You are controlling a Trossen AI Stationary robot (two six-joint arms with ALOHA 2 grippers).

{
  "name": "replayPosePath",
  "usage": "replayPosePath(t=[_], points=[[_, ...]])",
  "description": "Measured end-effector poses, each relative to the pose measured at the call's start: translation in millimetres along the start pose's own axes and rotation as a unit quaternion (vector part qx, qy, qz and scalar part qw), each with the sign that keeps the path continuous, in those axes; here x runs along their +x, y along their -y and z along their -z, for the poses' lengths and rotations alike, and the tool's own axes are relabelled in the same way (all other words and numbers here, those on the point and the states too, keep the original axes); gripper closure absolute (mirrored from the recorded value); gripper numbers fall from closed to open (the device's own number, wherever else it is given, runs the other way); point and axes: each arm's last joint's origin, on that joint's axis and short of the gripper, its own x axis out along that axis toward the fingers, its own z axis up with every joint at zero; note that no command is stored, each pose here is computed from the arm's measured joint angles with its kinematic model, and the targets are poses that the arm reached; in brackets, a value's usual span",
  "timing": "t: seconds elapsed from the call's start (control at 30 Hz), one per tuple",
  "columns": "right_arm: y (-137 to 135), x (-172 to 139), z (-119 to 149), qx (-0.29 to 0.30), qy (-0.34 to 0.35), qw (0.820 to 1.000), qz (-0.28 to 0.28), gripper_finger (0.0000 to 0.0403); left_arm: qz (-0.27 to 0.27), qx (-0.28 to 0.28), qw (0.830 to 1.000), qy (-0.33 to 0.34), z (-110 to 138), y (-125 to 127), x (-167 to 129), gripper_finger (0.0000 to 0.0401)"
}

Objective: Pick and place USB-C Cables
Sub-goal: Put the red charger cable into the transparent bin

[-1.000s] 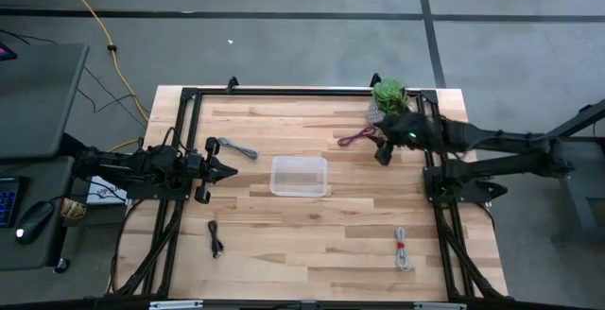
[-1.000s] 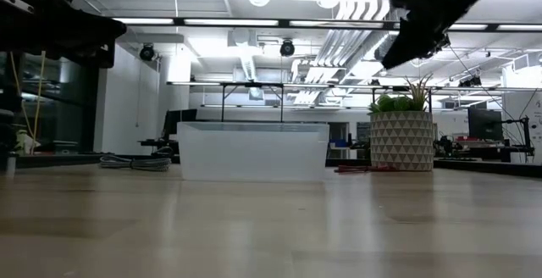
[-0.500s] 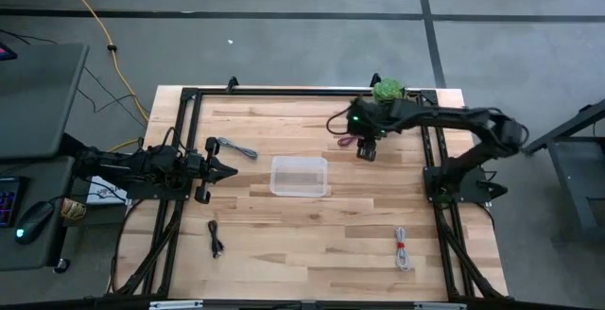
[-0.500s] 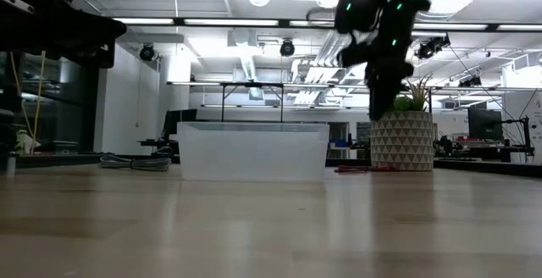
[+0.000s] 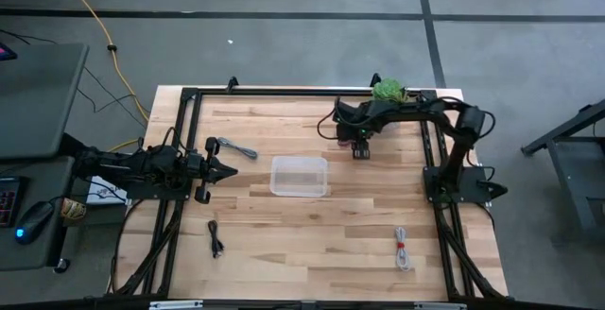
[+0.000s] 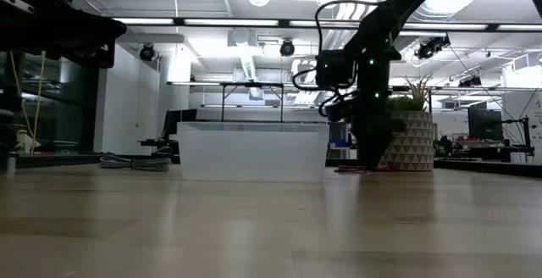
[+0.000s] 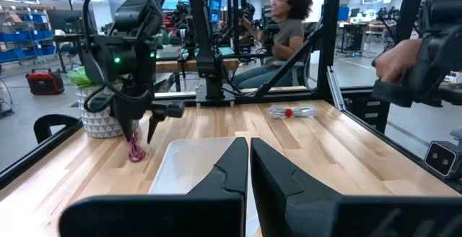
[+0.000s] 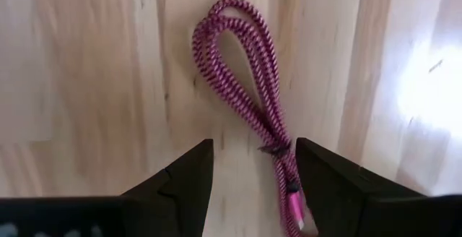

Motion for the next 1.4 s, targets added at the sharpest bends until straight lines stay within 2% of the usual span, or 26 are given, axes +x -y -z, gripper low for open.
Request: replayPosePath(t=[0.2,0.5,0.67,0.97,1.4], points=[[3,8,0,-0.025,-0.013,1.0,0.012,0.0214,0.0,0.0,1.0,0.0,0,0,0,0.0401],[16,16,6,-0.002,-0.007,1.0,-0.02,0.0221,0.0,0.0,1.0,0.0,0,0,0,0.0401],[17,18,8,-0.002,-0.003,0.999,-0.033,0.0264,0.0,0.0,1.0,0.0,0,0,0,0.0401],[16,18,8,-0.005,-0.002,0.999,-0.041,0.0386,0.0,0.0,1.0,0.0,0,0,0,0.0401],[17,9,11,-0.001,-0.003,1.0,-0.027,0.0397,0.0,0.0,1.0,0.0,0,0,0,0.0401]])
